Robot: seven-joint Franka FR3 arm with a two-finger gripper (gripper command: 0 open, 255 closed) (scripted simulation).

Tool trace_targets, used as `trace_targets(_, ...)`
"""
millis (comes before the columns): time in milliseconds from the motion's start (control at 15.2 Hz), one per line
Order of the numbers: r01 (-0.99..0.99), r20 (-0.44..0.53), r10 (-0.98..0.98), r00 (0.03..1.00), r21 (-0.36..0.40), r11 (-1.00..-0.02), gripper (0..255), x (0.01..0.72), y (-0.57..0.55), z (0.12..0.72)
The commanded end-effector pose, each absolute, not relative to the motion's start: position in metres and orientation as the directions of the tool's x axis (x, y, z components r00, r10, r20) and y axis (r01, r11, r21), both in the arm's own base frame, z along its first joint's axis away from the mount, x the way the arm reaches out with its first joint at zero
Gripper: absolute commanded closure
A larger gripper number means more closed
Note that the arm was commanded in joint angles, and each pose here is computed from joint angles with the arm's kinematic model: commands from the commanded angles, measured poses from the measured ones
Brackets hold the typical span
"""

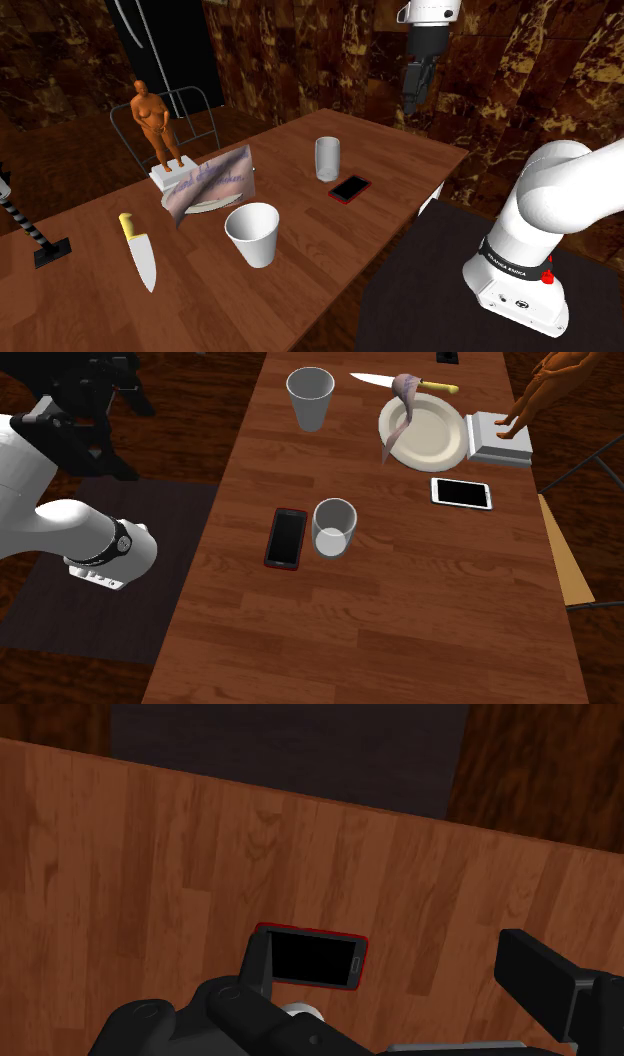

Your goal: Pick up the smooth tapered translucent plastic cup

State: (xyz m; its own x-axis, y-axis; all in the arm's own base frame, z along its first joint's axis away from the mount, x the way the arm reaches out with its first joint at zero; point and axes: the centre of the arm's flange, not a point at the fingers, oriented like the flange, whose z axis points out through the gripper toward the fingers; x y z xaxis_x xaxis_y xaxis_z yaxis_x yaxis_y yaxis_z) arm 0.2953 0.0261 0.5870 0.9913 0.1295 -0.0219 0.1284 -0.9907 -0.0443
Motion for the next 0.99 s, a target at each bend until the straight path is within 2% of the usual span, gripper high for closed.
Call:
trace_targets(0,0.128,-0.022,0.129,0.991,-0.044,-0.991,0,0.295,0.026,0.587)
trace_targets(924,0.006,-0.054,0.007,0.998,-0.029,-1.0,0,0.455,0.062,0.494)
